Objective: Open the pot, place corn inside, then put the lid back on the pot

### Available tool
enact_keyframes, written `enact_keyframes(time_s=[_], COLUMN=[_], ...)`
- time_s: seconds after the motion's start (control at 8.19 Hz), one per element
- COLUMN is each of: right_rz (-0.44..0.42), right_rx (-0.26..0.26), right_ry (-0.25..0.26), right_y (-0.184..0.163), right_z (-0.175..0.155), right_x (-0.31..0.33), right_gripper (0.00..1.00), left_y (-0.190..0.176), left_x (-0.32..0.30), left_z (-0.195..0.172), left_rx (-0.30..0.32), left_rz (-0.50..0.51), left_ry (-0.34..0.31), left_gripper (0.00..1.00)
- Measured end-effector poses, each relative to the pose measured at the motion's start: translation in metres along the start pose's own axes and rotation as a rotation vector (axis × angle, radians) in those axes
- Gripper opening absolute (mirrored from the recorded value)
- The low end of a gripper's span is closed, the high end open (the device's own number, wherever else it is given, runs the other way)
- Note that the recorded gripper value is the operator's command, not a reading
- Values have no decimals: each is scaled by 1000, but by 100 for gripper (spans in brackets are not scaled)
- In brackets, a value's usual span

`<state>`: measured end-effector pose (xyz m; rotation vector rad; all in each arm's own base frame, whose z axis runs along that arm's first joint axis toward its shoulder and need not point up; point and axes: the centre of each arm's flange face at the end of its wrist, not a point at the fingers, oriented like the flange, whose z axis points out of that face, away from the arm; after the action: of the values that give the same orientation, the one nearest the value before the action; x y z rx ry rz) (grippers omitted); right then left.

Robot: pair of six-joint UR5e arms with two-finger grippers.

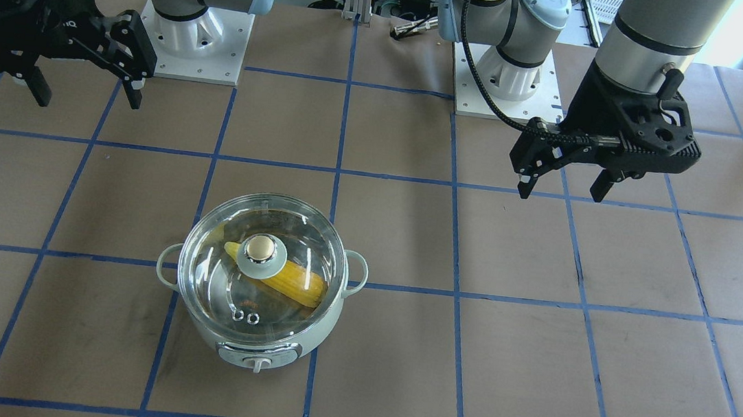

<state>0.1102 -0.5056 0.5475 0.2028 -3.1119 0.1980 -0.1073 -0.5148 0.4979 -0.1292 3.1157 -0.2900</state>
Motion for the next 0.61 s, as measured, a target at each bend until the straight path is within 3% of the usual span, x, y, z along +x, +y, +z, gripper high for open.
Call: enact_keyframes(time_s=[0.61], right_rz=[0], right_rx=[-1], right_ry=[3], right_y=[0], right_z=[0], right_x=[0], right_gripper=[100], left_y=[-1], left_x=[0], left_z=[4], left_rx=[-13], left_rz=[18], left_ry=[-1], left_gripper=[100])
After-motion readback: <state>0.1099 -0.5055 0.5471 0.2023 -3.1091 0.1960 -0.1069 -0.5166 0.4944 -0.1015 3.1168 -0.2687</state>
